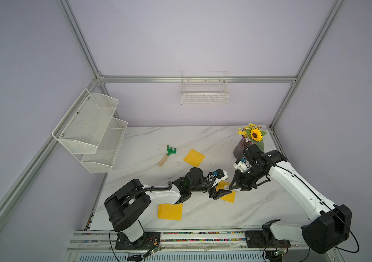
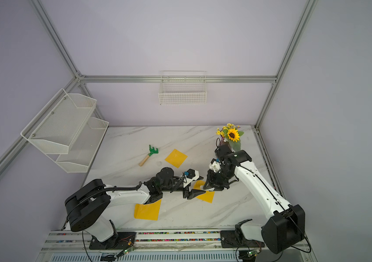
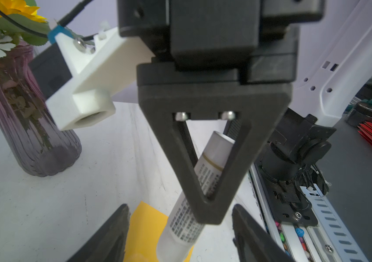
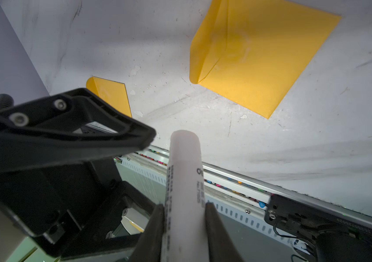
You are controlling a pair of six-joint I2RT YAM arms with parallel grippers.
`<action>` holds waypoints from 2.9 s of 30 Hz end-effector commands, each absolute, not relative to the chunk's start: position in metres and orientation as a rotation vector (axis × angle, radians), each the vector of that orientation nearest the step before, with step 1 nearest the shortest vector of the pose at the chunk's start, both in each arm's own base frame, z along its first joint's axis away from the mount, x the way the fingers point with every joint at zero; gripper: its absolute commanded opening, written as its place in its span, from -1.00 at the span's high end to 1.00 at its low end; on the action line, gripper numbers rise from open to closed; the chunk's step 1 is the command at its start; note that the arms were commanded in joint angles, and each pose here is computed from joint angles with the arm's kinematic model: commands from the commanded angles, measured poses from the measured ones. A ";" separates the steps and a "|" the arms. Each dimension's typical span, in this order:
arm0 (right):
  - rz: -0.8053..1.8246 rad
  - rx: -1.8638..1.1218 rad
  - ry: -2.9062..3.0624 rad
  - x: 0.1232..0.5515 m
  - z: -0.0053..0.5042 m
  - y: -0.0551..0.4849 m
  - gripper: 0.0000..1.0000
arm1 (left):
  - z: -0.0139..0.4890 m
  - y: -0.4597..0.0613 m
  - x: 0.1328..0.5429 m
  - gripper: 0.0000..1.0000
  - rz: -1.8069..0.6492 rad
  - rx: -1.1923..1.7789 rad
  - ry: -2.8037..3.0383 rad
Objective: Seal the envelope with a glue stick
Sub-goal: Adjust the glue stick.
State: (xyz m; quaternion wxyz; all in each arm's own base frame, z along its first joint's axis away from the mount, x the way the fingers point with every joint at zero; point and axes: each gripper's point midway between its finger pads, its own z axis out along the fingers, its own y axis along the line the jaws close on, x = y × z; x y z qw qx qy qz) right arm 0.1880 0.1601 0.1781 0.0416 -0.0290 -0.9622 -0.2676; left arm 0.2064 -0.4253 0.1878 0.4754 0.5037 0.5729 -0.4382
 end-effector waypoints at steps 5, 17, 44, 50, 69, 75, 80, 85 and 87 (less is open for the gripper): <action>-0.962 -0.064 -2.944 0.193 0.190 0.174 1.00 | 0.214 -0.442 0.213 -0.35 -1.081 1.230 1.336; -0.952 -0.049 -3.039 0.213 0.188 0.172 1.00 | 0.204 -0.453 0.226 0.46 -1.072 1.231 1.485; -1.091 -0.019 -3.412 0.263 0.194 0.178 0.75 | 0.195 -0.466 0.261 0.96 -1.048 1.049 1.719; -1.068 -0.018 -3.403 0.262 0.183 0.177 0.60 | 0.196 -0.466 0.262 1.00 -1.045 1.047 1.721; -0.770 -0.050 -3.495 0.259 0.163 0.153 1.00 | 0.194 -0.418 0.266 0.14 -0.880 0.894 1.865; -0.666 -0.045 -3.519 0.262 0.155 0.148 1.00 | 0.165 -0.393 0.257 0.06 -0.890 0.748 2.032; -0.651 -0.034 -3.520 0.263 0.152 0.150 1.00 | 0.126 -0.380 0.248 0.07 -0.886 0.684 2.180; -0.650 -0.023 -3.507 0.261 0.149 0.154 1.00 | 0.085 -0.373 0.237 0.13 -0.881 0.662 2.322; -0.659 -0.029 -3.501 0.261 0.147 0.155 1.00 | 0.072 -0.374 0.235 0.20 -0.883 0.667 2.357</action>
